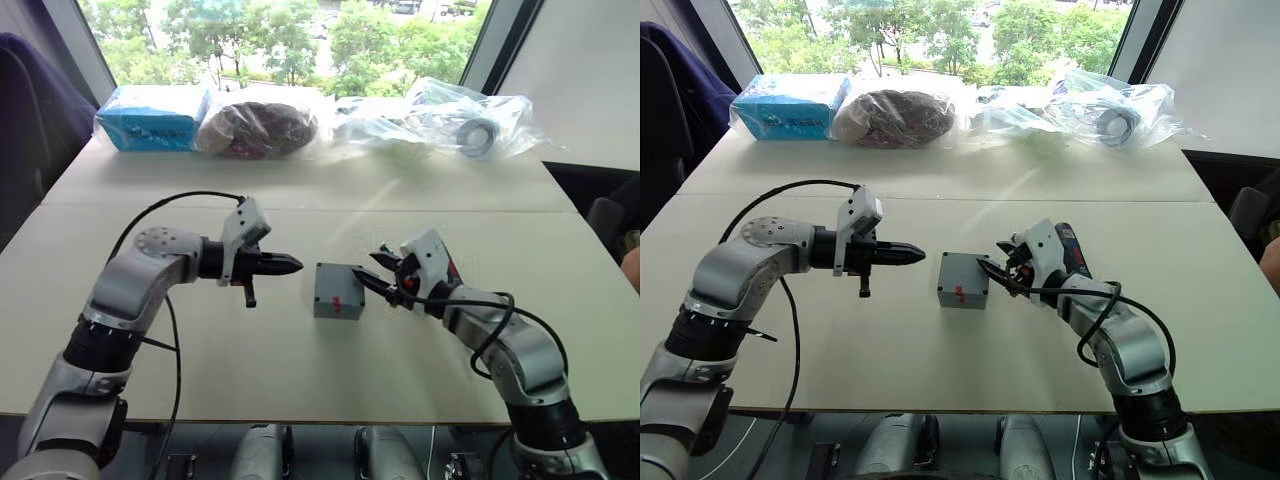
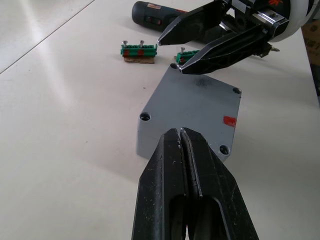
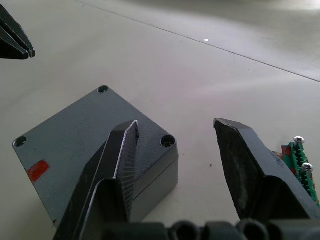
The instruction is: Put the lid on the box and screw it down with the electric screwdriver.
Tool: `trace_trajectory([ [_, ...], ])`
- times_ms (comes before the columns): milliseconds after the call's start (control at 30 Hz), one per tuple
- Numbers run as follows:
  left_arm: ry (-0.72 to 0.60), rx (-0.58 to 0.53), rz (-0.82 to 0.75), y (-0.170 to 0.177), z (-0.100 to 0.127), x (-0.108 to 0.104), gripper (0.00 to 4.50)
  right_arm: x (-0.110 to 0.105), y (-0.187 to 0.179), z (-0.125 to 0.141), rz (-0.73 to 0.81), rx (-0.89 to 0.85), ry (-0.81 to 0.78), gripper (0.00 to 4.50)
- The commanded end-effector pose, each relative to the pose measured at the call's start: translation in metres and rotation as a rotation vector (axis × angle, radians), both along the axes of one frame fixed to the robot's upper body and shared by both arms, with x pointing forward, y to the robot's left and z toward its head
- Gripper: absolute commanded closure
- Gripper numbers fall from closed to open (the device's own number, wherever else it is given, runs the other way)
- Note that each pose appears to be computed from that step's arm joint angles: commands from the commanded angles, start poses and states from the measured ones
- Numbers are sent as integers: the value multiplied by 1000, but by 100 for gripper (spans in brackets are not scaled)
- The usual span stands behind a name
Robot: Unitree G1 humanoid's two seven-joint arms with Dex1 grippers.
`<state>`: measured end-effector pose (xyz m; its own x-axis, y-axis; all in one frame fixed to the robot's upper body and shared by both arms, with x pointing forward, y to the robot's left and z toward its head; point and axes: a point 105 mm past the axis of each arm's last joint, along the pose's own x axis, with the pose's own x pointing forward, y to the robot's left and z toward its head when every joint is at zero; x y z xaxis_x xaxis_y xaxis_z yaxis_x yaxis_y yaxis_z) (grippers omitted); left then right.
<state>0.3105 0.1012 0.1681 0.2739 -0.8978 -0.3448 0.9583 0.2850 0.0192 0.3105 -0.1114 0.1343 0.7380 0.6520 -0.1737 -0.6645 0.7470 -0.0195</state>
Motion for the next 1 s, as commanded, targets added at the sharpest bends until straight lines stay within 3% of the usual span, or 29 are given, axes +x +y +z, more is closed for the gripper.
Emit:
trace_trajectory([
  [33, -48, -33, -53, -10, 17, -3, 450, -1, -13, 37, -53, 88, -79, 214],
  [100, -58, -39, -87, -16, 21, -4, 450, 0, -28, 53, -98, 128, -82, 214],
  [200, -87, -34, -151, -25, 29, -7, 450, -1, -51, 76, -133, 111, -78, 139],
  [300, -117, -24, -211, -31, 37, -11, 450, 4, -79, 97, -220, 97, -51, 15],
  [333, -127, -20, -229, -33, 39, -13, 450, 5, -85, 100, -244, 86, -17, 1],
  [500, -212, 57, -358, -43, 43, -25, 450, -12, -124, 72, -301, -155, 423, 1],
  [667, -281, 139, -400, -48, 33, -24, 450, -21, -143, 43, -323, -231, 625, 1],
  [1000, -241, 102, -385, -48, 24, -32, 450, -12, -140, 19, -265, -252, 825, 1],
])
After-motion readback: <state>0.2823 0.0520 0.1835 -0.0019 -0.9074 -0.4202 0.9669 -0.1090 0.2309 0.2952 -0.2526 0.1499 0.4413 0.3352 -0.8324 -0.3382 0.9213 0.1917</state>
